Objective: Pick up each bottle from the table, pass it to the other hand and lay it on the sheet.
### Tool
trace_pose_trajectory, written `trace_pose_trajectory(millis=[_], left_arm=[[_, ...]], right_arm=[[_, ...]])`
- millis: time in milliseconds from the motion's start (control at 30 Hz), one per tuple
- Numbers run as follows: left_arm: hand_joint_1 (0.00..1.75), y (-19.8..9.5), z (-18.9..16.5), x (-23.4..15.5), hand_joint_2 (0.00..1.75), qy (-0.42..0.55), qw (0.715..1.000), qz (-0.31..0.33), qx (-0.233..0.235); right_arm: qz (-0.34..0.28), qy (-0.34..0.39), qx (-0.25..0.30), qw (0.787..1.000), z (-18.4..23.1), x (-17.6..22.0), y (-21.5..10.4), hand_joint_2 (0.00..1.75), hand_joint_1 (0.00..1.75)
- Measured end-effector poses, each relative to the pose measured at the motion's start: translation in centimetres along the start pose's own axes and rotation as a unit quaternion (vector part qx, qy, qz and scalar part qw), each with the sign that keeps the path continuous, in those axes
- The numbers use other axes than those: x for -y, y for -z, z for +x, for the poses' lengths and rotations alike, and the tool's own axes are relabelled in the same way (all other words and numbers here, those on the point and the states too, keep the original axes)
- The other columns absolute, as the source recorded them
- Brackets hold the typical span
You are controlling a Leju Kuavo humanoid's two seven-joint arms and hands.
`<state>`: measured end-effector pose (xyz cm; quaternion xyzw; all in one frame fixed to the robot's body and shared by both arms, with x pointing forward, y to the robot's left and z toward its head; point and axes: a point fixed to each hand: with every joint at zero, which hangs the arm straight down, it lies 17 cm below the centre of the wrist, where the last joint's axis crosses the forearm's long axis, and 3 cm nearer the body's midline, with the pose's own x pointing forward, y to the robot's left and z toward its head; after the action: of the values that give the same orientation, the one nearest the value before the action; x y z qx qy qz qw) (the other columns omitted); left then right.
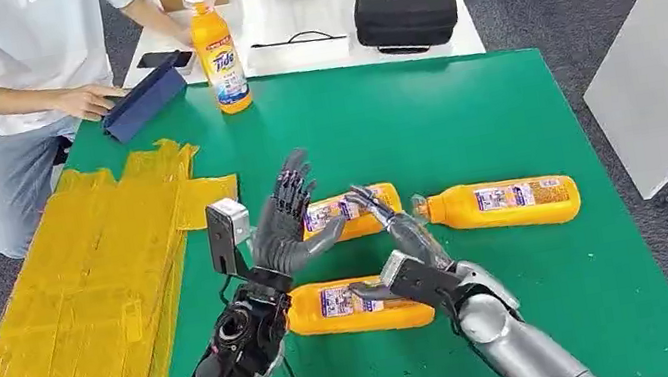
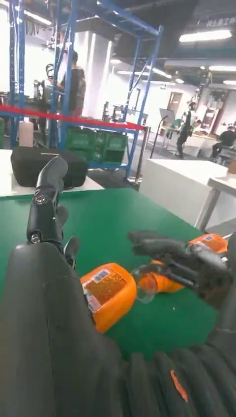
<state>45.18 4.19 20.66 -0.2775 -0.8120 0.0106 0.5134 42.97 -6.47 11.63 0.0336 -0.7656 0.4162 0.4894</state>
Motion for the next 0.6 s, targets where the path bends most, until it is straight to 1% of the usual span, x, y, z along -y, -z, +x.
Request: trace_pose_trajectory(millis=[200,300,600], left_arm=[[0.00,0.0,-0.2,-0.3,1.75,0.011,1.000,0.008,-0.005],[0.00,-0.1,-0.3,-0.3,1.75,0.011,1.000,0.008,-0.007],[0.00,-0.4,-0.3,-0.2,1.75,0.016,1.000,0.007,-0.012]], right_arm=[[-0.009,0.014,-0.024,1.000,0.4,-1.2,-1.8,1.75,0.00],[-0.009,0.017,-0.024,1.000,0.8,-1.5,-2.3,1.75,0.00],[0.018,-0.016,-0.076,0.997,-0.1,-3.5,-3.8,1.75,0.00]])
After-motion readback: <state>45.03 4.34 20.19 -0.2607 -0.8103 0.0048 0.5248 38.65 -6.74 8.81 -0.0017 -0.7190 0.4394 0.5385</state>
